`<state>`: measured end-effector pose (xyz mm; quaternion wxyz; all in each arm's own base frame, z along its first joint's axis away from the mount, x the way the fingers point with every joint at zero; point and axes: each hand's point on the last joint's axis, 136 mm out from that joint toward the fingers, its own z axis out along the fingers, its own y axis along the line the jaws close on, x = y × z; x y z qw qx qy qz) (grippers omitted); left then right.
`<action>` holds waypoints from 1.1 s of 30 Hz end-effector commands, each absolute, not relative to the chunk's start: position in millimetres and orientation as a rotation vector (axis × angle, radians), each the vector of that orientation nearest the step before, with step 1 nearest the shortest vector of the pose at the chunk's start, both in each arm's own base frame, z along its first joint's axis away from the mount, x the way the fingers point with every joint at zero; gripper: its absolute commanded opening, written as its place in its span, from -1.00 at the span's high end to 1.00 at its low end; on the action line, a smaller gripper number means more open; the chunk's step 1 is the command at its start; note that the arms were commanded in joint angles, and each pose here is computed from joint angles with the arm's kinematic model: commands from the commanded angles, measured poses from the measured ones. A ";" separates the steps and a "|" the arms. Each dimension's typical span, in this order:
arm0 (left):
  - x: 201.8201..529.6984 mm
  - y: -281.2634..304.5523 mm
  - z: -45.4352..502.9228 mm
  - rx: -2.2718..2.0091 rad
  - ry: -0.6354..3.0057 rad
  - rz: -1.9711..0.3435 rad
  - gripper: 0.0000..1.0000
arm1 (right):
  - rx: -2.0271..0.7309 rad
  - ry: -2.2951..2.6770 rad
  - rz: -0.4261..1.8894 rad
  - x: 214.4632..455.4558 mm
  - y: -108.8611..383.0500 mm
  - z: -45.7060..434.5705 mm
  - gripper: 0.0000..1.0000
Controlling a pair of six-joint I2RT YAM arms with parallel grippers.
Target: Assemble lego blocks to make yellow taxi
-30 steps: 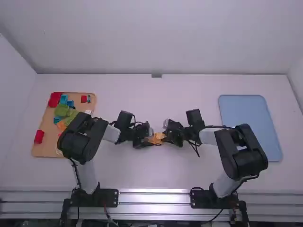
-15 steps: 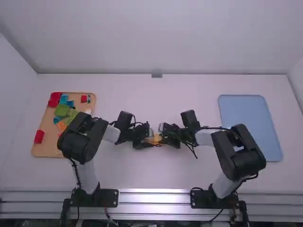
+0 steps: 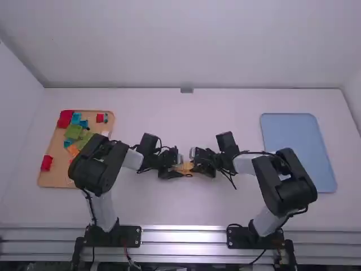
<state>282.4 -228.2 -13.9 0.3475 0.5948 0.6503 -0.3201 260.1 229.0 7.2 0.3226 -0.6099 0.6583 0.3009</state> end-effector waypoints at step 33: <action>274.7 -227.0 -25.1 1.552 1.747 -0.835 -0.09 | -1.563 1.601 0.896 261.7 230.5 32.0 1.00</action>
